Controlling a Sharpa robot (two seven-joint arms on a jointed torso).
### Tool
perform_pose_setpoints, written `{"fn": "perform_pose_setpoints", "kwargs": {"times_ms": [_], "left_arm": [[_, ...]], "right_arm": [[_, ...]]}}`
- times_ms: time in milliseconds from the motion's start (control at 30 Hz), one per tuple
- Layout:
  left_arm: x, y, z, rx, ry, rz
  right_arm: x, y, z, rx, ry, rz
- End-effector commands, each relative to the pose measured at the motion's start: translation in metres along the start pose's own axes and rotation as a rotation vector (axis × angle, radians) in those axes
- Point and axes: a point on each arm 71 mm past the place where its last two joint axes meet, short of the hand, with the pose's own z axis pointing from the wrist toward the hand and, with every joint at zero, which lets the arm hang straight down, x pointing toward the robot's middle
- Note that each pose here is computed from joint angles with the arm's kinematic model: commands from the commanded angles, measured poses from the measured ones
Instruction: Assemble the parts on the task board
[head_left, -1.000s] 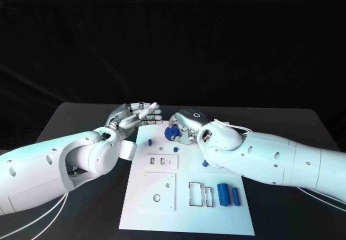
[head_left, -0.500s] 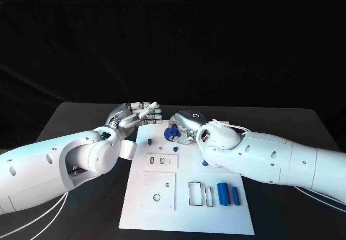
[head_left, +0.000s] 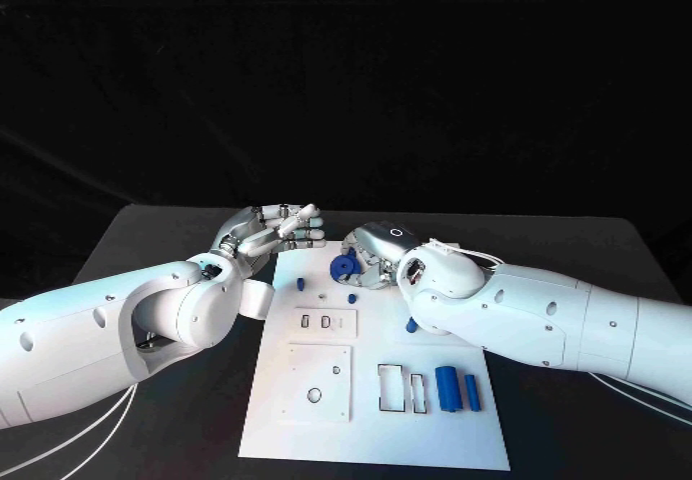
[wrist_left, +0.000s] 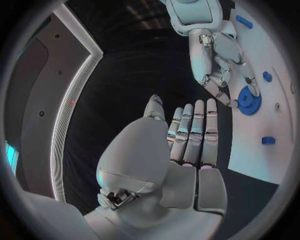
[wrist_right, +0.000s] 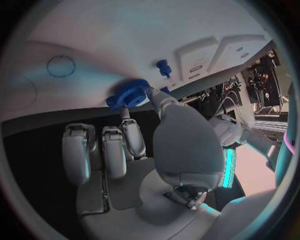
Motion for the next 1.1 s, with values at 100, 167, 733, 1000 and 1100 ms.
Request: {"fn": "perform_pose_setpoints", "kwargs": {"times_ms": [100, 167, 733, 1000, 1100], "left_arm": [[0.0021, -0.0017, 0.0002, 0.008, 0.016, -0.008], [0.0021, -0.0017, 0.0002, 0.008, 0.016, -0.008], [-0.0006, -0.0016, 0.0005, 0.01, 0.01, -0.005], [-0.0113, -0.0006, 0.0026, 0.011, -0.015, 0.005], [-0.0141, -0.0002, 0.0034, 0.012, -0.021, 0.007]], "right_arm": [[0.004, -0.003, -0.002, 0.005, 0.049, 0.023], [0.004, -0.005, -0.002, 0.009, 0.054, 0.027], [-0.009, -0.025, -0.024, 0.015, -0.059, 0.122], [-0.032, -0.063, -0.06, 0.062, -0.031, 0.349], [-0.042, -0.089, -0.079, 0.095, -0.008, 0.406]]}}
